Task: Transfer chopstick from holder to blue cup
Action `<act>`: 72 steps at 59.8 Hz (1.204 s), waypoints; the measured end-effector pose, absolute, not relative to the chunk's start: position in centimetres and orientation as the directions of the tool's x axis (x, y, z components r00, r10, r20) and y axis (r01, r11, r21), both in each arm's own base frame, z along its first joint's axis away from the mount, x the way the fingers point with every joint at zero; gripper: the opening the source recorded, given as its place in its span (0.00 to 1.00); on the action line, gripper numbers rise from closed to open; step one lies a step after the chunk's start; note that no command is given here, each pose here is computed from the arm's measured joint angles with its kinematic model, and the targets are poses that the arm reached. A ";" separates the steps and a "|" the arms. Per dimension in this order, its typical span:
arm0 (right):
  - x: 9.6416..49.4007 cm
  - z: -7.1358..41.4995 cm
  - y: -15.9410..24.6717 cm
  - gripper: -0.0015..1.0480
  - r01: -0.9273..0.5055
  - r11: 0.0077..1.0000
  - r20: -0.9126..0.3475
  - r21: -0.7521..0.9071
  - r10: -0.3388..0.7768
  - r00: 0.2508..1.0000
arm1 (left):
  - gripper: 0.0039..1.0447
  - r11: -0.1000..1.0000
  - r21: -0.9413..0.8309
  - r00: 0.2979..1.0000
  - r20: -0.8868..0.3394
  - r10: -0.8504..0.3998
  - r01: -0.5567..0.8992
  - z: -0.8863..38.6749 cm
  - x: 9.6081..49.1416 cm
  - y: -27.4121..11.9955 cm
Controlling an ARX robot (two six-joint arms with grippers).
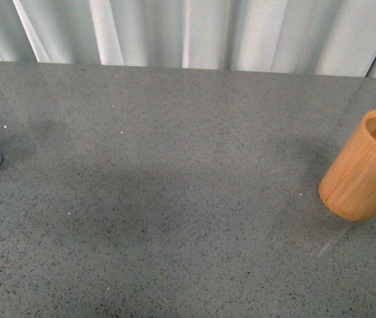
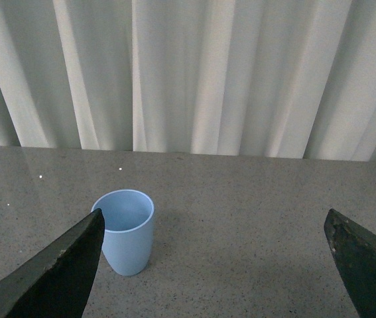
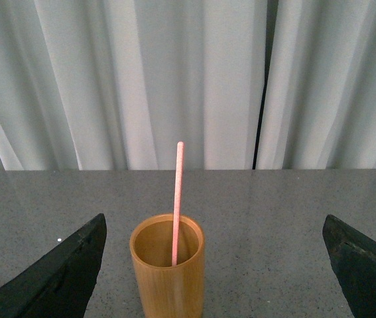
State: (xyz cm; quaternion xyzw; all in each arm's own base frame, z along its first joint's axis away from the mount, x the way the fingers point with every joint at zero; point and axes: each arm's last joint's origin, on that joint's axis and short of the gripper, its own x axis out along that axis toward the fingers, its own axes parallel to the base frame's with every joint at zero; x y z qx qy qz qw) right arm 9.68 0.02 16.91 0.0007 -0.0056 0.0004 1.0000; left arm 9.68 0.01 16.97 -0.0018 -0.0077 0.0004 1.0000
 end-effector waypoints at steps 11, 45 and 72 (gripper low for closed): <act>9.7 16.9 0.0 0.90 -0.001 1.000 0.011 0.001 0.001 1.000 | 0.94 1.000 -0.004 1.000 0.015 0.001 -0.001 17.0 9.7 0.0; 9.7 16.9 0.0 0.90 -0.001 1.000 0.011 0.001 0.001 1.000 | 0.94 1.000 -0.004 1.000 0.015 0.001 -0.001 17.0 9.7 0.0; 9.7 16.9 0.0 0.90 0.000 1.000 0.011 0.001 0.000 1.000 | 0.94 0.971 -0.058 0.949 -0.233 0.211 -0.230 16.6 10.1 0.2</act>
